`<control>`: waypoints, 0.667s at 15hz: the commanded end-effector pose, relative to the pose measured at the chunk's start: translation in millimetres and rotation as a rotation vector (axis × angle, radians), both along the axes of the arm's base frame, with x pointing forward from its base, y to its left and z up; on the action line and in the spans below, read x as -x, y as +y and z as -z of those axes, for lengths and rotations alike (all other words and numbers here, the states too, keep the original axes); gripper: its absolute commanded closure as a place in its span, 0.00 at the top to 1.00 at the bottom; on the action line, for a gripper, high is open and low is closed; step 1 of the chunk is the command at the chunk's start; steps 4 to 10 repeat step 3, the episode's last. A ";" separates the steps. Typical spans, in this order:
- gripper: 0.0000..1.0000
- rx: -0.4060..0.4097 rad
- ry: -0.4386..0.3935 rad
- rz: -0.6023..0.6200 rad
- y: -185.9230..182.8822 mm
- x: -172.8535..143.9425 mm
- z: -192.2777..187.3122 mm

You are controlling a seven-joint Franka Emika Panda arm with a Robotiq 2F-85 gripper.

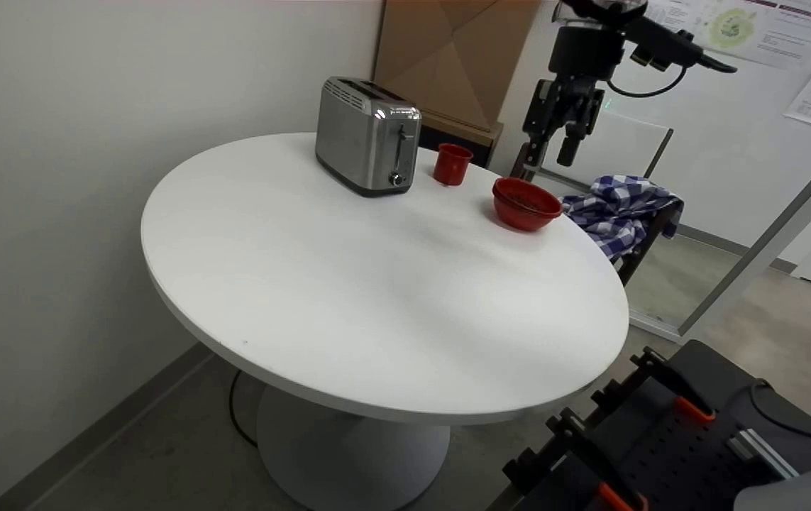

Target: Turn off the switch of the toaster

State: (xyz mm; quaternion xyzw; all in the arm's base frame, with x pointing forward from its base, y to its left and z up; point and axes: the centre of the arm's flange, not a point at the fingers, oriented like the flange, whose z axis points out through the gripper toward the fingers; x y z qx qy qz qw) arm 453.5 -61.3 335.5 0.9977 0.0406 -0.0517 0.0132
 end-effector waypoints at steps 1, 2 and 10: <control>1.00 -0.002 -0.010 -0.004 3.0 7.5 -4.9; 1.00 -0.002 -0.014 -0.004 3.3 8.8 -7.2; 1.00 -0.002 -0.012 -0.003 2.8 8.0 -6.4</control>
